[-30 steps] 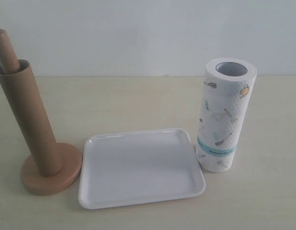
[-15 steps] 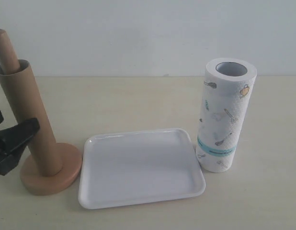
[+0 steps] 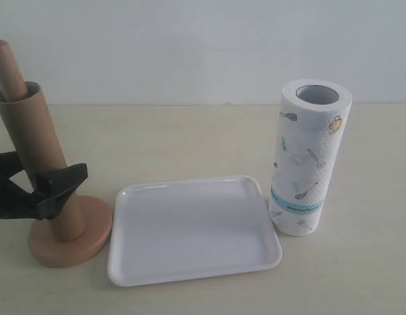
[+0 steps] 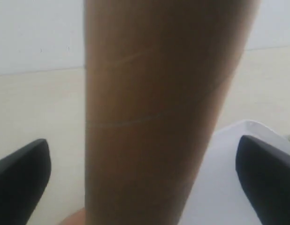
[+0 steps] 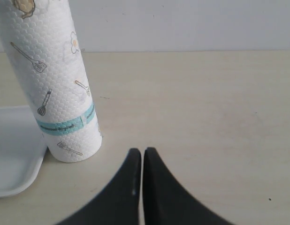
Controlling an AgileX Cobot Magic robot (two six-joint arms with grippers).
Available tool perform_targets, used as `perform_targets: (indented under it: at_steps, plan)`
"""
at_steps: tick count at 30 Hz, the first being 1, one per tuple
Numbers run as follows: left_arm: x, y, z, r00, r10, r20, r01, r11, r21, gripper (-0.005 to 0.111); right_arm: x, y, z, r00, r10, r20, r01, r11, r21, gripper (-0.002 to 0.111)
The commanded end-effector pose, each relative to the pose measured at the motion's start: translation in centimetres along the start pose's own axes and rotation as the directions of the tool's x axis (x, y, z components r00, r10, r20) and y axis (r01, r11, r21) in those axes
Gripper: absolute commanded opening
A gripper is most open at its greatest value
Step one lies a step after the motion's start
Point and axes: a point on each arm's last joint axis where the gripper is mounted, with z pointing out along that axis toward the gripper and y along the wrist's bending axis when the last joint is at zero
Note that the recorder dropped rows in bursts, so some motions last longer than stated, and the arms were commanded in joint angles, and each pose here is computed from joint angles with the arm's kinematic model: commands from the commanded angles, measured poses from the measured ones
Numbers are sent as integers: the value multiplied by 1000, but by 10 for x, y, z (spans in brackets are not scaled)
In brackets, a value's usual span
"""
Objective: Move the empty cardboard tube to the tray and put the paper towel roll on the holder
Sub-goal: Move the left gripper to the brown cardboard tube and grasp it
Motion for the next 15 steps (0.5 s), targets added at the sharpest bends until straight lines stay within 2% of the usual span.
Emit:
perform_targets:
  at_steps: [1, 10, 15]
  plan:
    - [2, 2, 7, 1000, 12, -6, -12, 1000, 12, 82, -1, 0, 0, 1000, -6, 10, 5, 1000, 4, 1]
    - [0, 1, 7, 999, 52, 9, -52, 998, 23, 6, -1, 0, 0, 1000, -6, 10, 5, 1000, 4, 1]
    - [-12, -2, 2, 995, 71, 69, -74, 997, 33, 4, -1, 0, 0, 1000, -6, 10, 5, 1000, 4, 1]
